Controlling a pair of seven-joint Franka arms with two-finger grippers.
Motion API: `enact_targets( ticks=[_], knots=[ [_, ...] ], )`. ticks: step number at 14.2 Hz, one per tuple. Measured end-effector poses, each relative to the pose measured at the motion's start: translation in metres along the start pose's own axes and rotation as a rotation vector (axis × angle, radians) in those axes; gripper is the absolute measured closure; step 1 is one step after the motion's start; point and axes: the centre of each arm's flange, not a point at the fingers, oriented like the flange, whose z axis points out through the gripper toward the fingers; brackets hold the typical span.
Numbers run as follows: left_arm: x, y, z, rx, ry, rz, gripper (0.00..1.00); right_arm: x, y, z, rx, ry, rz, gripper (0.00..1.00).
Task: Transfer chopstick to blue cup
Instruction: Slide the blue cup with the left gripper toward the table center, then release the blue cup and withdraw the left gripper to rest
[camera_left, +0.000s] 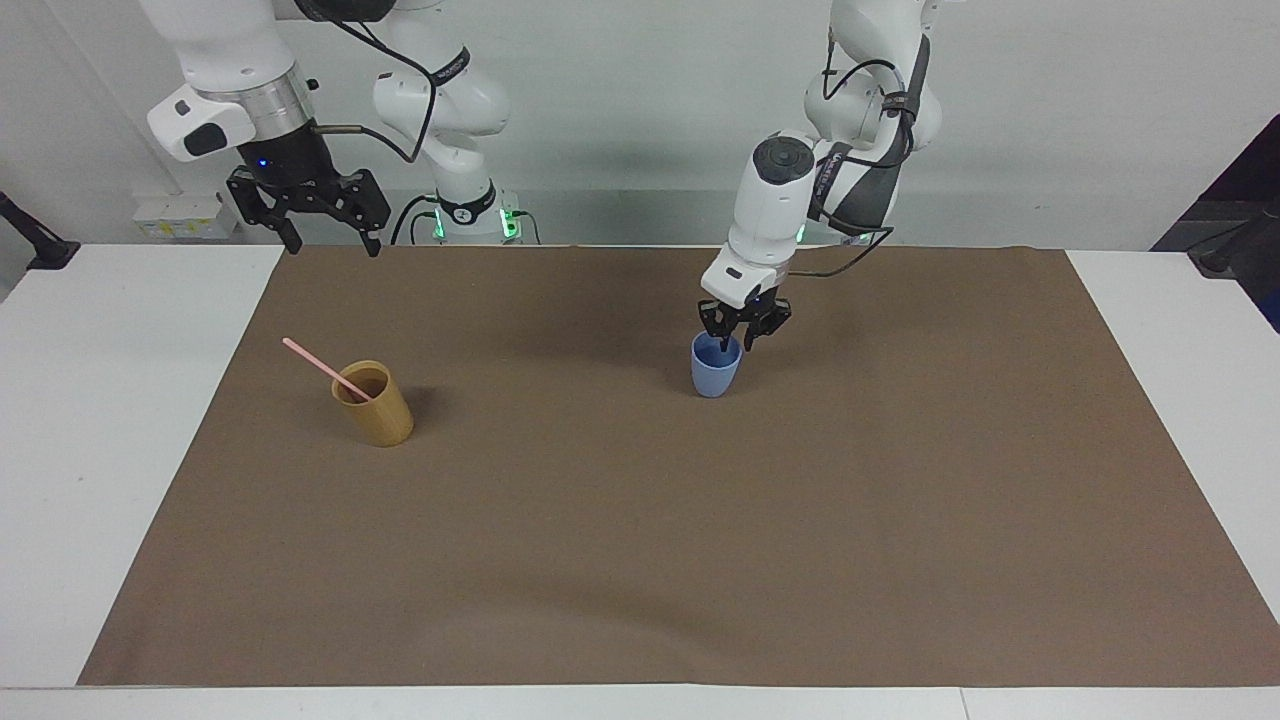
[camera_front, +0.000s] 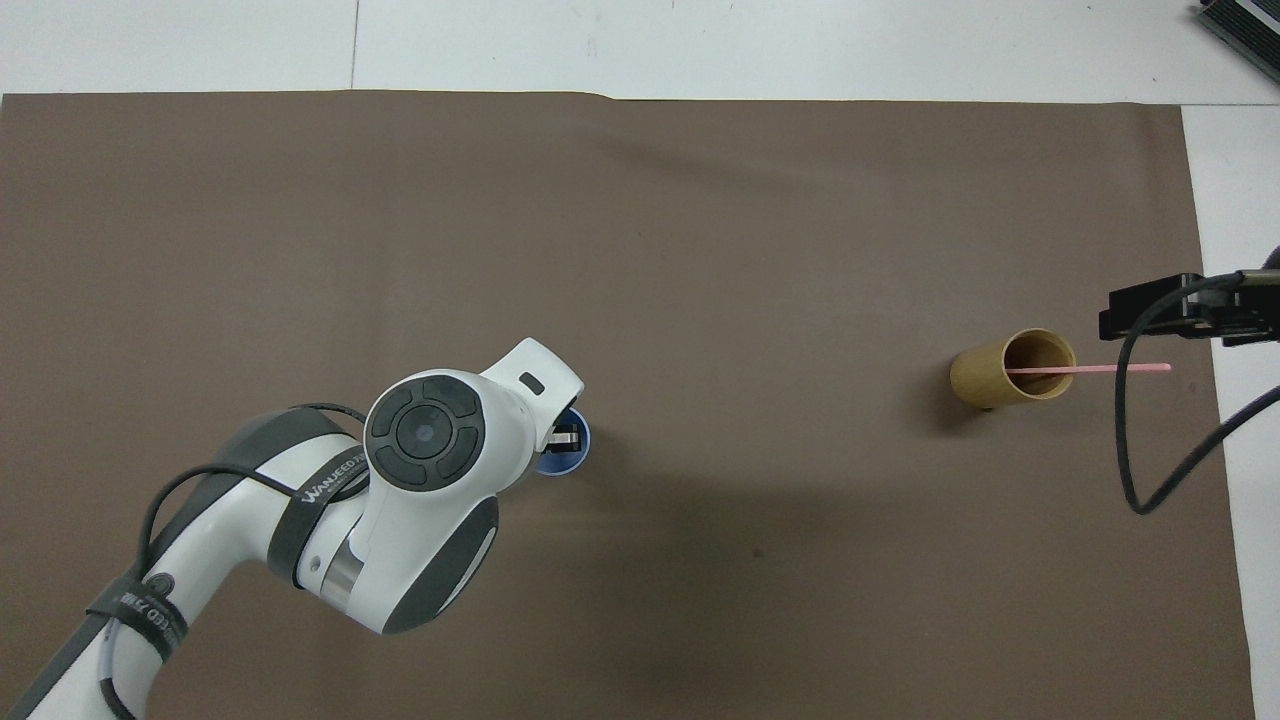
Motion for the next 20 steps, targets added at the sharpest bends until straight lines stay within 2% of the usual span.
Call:
enact_targets(
  ticks=[4,9,13,14,17,20],
  knots=[
    [0.026,-0.023,-0.04,0.023,-0.032,-0.02,0.56,0.0,0.0,0.0,0.0,0.0,0.0,0.0],
    [0.069,-0.125,-0.132,0.033,-0.061,0.051,0.51,0.0,0.0,0.0,0.0,0.0,0.0,0.0],
    [0.09,-0.215,-0.155,0.026,-0.048,0.058,0.08,0.001,0.009,0.0,0.0,0.0,0.017,0.0],
    [0.092,-0.23,-0.157,0.025,-0.047,0.052,0.01,0.001,0.016,0.001,0.0,-0.002,0.029,0.0],
    [0.09,-0.257,-0.176,0.024,-0.045,0.071,0.0,0.005,0.044,0.01,0.0,-0.001,0.024,0.0],
    [0.083,-0.264,-0.211,0.026,-0.043,0.071,0.0,0.012,0.069,0.039,0.026,-0.006,0.007,0.0]
  ],
)
